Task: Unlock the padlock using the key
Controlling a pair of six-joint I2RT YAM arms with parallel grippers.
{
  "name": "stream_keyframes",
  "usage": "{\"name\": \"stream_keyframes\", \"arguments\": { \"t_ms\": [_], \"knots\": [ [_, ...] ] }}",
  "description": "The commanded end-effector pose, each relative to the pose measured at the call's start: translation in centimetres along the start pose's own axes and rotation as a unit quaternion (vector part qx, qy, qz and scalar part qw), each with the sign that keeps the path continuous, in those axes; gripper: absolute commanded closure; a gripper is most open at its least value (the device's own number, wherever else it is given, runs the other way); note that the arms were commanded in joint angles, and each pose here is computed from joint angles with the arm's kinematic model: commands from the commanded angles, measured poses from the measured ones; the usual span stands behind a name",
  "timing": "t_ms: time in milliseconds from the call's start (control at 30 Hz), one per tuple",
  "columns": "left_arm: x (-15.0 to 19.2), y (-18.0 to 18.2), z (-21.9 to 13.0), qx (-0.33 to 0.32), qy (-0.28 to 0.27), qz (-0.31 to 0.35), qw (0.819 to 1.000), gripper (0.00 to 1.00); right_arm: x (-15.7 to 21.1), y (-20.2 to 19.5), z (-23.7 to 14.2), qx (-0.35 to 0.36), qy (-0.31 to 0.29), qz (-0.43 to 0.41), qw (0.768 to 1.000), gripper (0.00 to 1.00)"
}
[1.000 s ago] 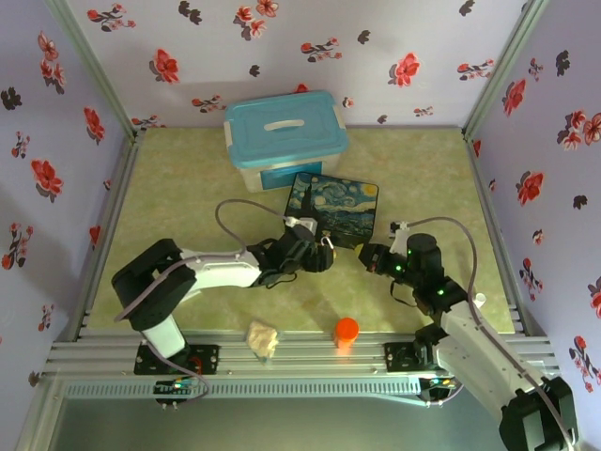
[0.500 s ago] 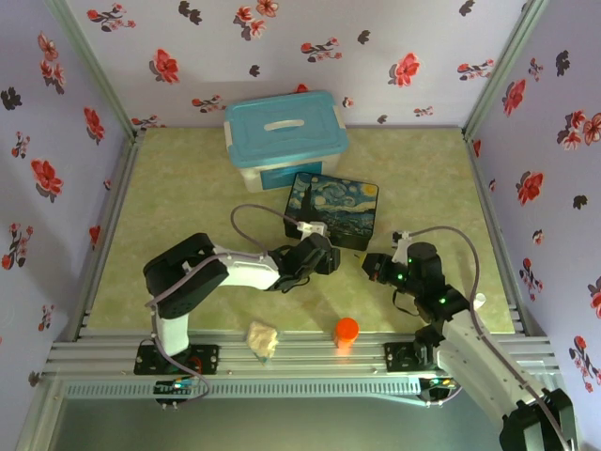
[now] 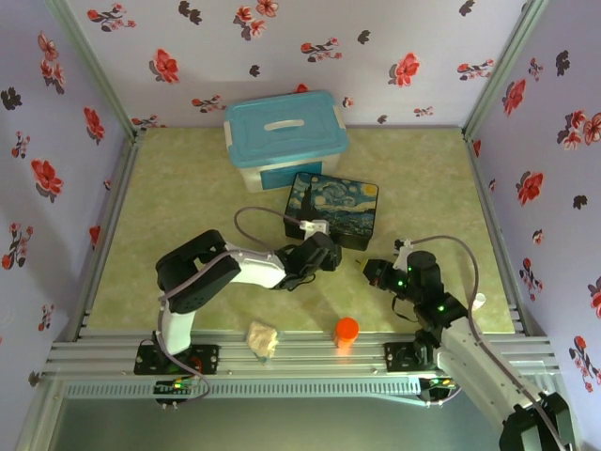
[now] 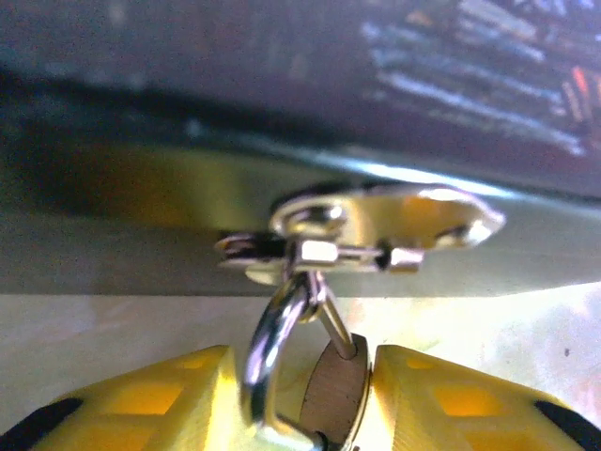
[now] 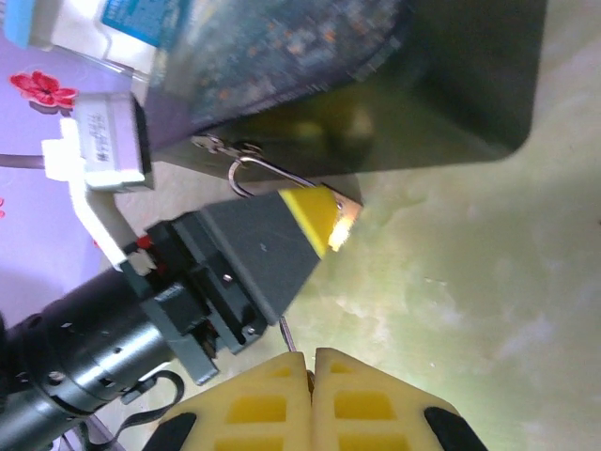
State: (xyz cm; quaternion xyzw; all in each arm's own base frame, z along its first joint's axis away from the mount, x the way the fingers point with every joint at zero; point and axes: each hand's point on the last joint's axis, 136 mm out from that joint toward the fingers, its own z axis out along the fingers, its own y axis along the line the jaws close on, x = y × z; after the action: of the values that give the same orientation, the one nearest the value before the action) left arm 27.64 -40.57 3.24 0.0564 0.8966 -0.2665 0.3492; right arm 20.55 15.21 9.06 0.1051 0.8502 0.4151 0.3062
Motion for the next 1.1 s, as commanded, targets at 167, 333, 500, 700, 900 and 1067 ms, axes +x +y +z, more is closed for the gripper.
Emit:
{"name": "stream_keyframes", "arguments": {
  "t_ms": [167,333,500,700,900,1067],
  "knots": [
    [2.5,0.2,2.1,0.002,0.050,-0.002,0.999,0.74,-0.7,-0.8,0.3,-0.003,-0.033,0.032,0.999,1.00],
    [1.3,-0.8,0.6,0.044,0.054,-0.048,0.996,0.87,-0.4,-1.0,0.6,-0.005,-0.028,0.050,0.998,1.00],
    [-0.9,-3.3,-1.4,0.164,0.057,-0.195,0.965,0.98,-0.5,-1.4,1.6,-0.022,-0.033,0.139,0.989,1.00],
    [-3.0,-4.4,-3.1,0.211,0.053,-0.253,0.943,1.00,-1.8,0.6,1.8,-0.073,-0.045,0.179,0.980,1.00],
    [-4.7,-5.2,-4.6,0.255,0.041,-0.304,0.917,1.00,-2.8,1.9,0.9,-0.099,-0.067,0.176,0.977,1.00],
    [-5.4,-5.5,-5.3,0.255,0.037,-0.308,0.916,1.00,-3.7,2.9,1.2,-0.112,-0.068,0.172,0.976,1.00]
  ]
}}
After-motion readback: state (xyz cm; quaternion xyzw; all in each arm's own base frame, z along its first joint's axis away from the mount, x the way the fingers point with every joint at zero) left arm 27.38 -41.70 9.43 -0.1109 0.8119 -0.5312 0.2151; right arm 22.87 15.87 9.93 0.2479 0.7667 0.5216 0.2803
